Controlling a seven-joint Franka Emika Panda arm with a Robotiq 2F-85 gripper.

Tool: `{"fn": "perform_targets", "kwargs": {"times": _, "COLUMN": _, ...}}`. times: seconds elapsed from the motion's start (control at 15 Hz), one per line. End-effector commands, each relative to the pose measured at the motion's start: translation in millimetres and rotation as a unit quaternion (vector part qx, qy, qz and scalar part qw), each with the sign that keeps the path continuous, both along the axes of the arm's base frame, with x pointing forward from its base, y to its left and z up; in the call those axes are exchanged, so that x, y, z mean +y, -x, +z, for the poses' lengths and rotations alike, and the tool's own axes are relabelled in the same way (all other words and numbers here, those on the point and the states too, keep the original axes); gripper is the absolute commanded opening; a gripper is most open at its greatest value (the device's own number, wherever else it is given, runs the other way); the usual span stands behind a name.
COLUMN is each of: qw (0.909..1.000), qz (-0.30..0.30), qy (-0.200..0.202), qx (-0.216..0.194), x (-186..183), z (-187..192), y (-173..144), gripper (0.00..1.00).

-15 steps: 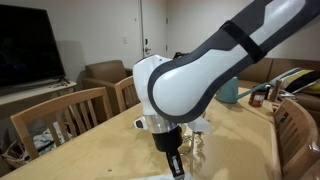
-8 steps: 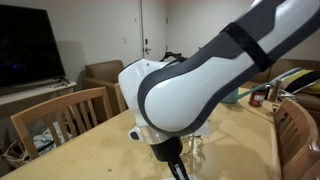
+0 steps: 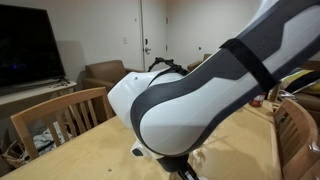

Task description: Slightly move the tissue roll to the bottom of the table

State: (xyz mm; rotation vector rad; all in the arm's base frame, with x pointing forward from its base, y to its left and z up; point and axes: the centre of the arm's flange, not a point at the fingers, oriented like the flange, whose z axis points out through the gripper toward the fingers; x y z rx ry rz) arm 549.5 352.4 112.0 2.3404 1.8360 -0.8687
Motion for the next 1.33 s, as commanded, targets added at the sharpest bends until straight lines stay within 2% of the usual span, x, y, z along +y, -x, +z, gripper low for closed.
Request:
{"fn": "perform_targets", "kwargs": {"times": 0.0, "qw": 0.9995, "qz": 0.02, "qy": 0.018, "qx": 0.017, "x": -11.1, "z": -15.4, "y": 9.8, "gripper": 0.0}}
{"fn": "perform_targets", "kwargs": {"times": 0.6, "qw": 0.9996, "qz": 0.002, "qy": 0.018, "qx": 0.022, "x": -35.4, "z": -22.4, "y": 34.4, "gripper": 0.0}}
{"fn": "perform_targets", "kwargs": {"times": 0.87, "qw": 0.9996, "qz": -0.001, "qy": 0.013, "qx": 0.024, "x": -40.2, "z": -22.1, "y": 33.4, "gripper": 0.0}}
{"fn": "perform_targets", "kwargs": {"times": 0.93, "qw": 0.9997, "qz": -0.004, "qy": 0.013, "qx": 0.023, "x": -39.9, "z": -21.2, "y": 31.9, "gripper": 0.26}}
{"fn": "perform_targets", "kwargs": {"times": 1.0, "qw": 0.9996, "qz": -0.012, "qy": 0.009, "qx": 0.023, "x": -39.2, "z": -19.4, "y": 30.0, "gripper": 0.28}}
{"fn": "perform_targets", "kwargs": {"times": 1.27, "qw": 0.9996, "qz": -0.019, "qy": 0.01, "qx": 0.02, "x": -40.5, "z": -13.9, "y": 28.7, "gripper": 0.54}}
